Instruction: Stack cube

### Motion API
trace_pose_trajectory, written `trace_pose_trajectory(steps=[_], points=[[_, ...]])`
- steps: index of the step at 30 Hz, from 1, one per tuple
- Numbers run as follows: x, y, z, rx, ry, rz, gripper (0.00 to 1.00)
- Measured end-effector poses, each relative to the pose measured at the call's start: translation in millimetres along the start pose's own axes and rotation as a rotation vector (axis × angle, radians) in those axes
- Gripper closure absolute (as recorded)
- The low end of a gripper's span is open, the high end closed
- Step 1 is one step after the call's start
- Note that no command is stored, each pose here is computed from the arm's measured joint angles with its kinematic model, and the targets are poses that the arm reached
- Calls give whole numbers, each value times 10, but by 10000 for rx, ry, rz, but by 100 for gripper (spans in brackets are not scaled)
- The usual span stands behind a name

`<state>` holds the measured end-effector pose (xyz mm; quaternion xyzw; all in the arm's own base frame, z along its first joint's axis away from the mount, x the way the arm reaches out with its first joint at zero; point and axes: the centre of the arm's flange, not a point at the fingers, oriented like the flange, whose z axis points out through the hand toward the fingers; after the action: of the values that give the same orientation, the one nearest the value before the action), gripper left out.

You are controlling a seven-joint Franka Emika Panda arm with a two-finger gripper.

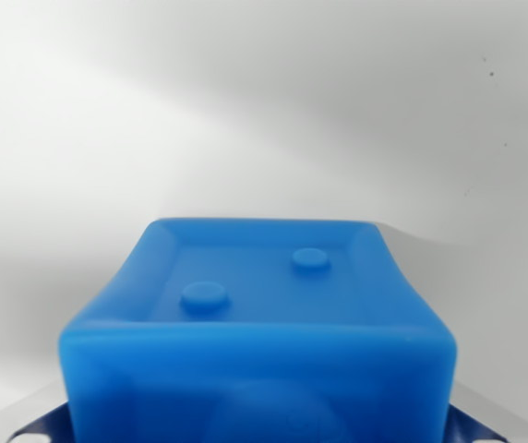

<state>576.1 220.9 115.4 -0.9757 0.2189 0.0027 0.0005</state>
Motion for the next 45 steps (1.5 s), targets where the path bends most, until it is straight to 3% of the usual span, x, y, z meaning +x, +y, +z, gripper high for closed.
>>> trace_pose_trajectory(steps=[10, 20, 45], points=[[7, -6, -66, 20, 31, -1, 100], [7, -6, -215, 7, 46, -8, 100], [3, -15, -859, 2, 105, -23, 100]])
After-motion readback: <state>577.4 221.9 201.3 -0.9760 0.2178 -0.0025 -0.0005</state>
